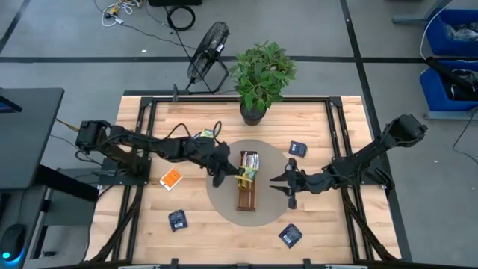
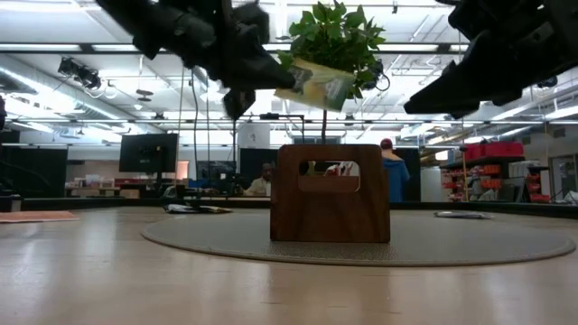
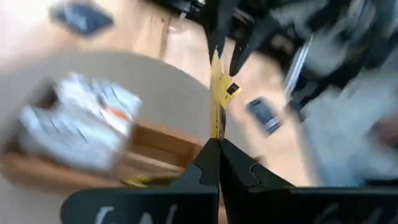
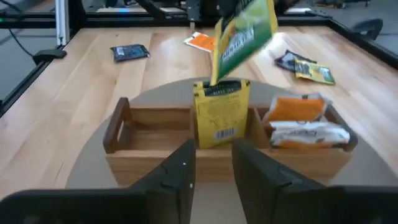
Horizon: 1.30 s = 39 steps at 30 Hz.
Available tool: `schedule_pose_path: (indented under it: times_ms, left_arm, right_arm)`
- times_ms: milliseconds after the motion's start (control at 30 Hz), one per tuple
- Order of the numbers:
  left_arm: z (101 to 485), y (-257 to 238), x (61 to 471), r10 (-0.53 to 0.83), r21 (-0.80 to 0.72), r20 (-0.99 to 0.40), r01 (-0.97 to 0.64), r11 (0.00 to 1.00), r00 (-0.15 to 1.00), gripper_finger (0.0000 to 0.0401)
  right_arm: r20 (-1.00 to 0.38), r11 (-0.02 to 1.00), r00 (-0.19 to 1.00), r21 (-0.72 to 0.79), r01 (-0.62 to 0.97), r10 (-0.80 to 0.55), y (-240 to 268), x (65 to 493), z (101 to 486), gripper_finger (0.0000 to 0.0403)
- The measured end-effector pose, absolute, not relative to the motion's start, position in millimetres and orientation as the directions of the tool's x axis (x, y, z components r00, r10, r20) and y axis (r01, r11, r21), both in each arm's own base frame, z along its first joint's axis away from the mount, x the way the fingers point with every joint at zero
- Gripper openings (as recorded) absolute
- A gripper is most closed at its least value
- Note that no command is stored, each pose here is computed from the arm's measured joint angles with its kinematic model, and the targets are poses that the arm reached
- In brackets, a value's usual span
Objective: Pick & Place Tea
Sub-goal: Put the yellow tea bag into the middle compartment of the middle section wooden organizer
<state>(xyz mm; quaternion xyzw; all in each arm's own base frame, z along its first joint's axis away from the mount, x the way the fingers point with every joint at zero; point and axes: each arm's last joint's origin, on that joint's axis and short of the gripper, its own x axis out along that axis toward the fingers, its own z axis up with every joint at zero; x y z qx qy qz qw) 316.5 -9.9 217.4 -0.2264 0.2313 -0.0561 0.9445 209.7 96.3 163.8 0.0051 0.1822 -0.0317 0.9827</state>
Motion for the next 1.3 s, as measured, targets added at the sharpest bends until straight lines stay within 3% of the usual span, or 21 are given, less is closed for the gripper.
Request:
schedule_pose_path:
  times_ms: [100, 233, 300, 467, 767, 1033, 1300]
  left_arm:
    - [226.8, -10.9, 320.6, -0.166, -0.144, -0.467, 0.11, 0.983, 0.869, 0.0001]
    - [237.9, -13.8, 323.7, 0.019, 0.26, -0.525, 0.139, 0.956, 0.851, 0.0001]
    - [241.3, -14.9, 324.0, 0.094, 0.427, -0.537, 0.174, 0.887, 0.838, 0.0001]
    - [239.9, -21.9, 323.2, 0.097, 0.691, -0.553, 0.391, 0.608, 0.827, 0.0001]
    - [233.7, -34.2, 321.0, 0.099, 0.794, -0.59, 0.554, 0.251, 0.801, 0.0001]
    - [216.1, -33.9, 327.1, 0.144, 0.77, -0.633, 0.638, 0.017, 0.761, 0.0001]
    - [214.8, -31.0, 328.1, 0.124, 0.755, -0.639, 0.65, -0.087, 0.759, 0.0002]
  right_arm:
    - [-0.35, 0.997, 0.935, 0.032, 0.075, -0.059, 95.4, 207.9, 161.6, 0.0111]
    - [-0.344, 0.995, 0.937, 0.053, 0.08, -0.057, 95.2, 207.6, 161.5, 0.0111]
    - [-0.339, 0.995, 0.939, 0.056, 0.08, -0.056, 95.3, 207.8, 162.0, 0.0111]
    - [-0.339, 0.995, 0.939, 0.053, 0.079, -0.057, 95.3, 207.8, 162.0, 0.0111]
    - [-0.344, 0.995, 0.937, 0.049, 0.086, -0.064, 95.0, 207.6, 161.3, 0.0111]
    - [-0.335, 0.985, 0.937, 0.096, 0.142, -0.102, 93.9, 207.6, 161.7, 0.0111]
    - [-0.329, 0.979, 0.938, 0.131, 0.159, -0.109, 93.8, 207.9, 162.3, 0.0111]
